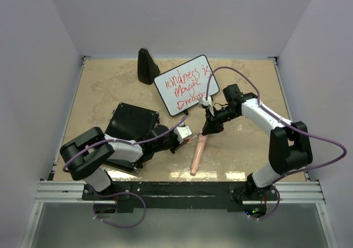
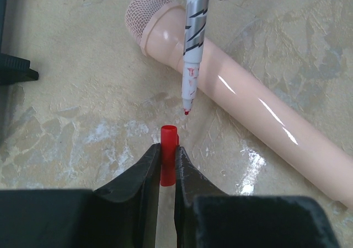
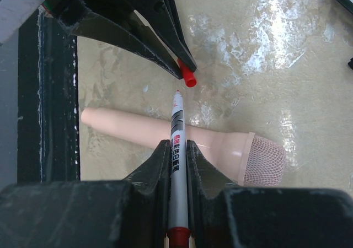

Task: Write a sentence on the whiteboard
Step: Close the whiteboard marker at the center of the board.

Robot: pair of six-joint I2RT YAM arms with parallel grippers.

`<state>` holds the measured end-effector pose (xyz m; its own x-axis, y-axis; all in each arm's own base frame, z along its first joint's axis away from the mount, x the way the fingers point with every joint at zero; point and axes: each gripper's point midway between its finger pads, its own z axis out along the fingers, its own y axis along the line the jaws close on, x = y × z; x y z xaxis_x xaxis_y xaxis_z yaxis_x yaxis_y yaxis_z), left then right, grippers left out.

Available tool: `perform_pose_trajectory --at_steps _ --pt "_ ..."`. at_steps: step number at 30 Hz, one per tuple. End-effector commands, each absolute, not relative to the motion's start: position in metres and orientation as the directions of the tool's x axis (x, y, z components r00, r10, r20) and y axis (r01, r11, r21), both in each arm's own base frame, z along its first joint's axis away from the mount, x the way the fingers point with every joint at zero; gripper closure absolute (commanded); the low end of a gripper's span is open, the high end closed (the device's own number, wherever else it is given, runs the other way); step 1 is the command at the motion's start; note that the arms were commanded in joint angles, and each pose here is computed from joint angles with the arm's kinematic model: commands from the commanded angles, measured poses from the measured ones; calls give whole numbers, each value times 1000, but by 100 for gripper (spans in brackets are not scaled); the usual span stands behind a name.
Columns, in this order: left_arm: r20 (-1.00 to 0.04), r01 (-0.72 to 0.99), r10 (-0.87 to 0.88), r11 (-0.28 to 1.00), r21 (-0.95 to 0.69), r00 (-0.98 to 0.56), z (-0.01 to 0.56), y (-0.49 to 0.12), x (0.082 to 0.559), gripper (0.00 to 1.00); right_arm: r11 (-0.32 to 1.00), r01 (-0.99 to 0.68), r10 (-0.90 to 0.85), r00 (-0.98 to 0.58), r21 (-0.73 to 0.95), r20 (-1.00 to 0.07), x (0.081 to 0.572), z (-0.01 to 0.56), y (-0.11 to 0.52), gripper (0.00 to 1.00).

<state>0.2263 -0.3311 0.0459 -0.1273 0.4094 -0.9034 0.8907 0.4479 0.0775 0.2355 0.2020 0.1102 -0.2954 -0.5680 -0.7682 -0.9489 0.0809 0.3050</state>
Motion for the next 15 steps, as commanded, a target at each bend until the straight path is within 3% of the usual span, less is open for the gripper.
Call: perform_pose_trajectory --at_steps 1,15 --pt "-945 901 324 420 106 -39 76 -343 227 100 66 -960 -559 -262 273 -787 244 122 208 100" --pt "-953 912 299 401 89 -38 78 -346 222 100 81 -957 -560 -275 279 -782 248 118 209 100"
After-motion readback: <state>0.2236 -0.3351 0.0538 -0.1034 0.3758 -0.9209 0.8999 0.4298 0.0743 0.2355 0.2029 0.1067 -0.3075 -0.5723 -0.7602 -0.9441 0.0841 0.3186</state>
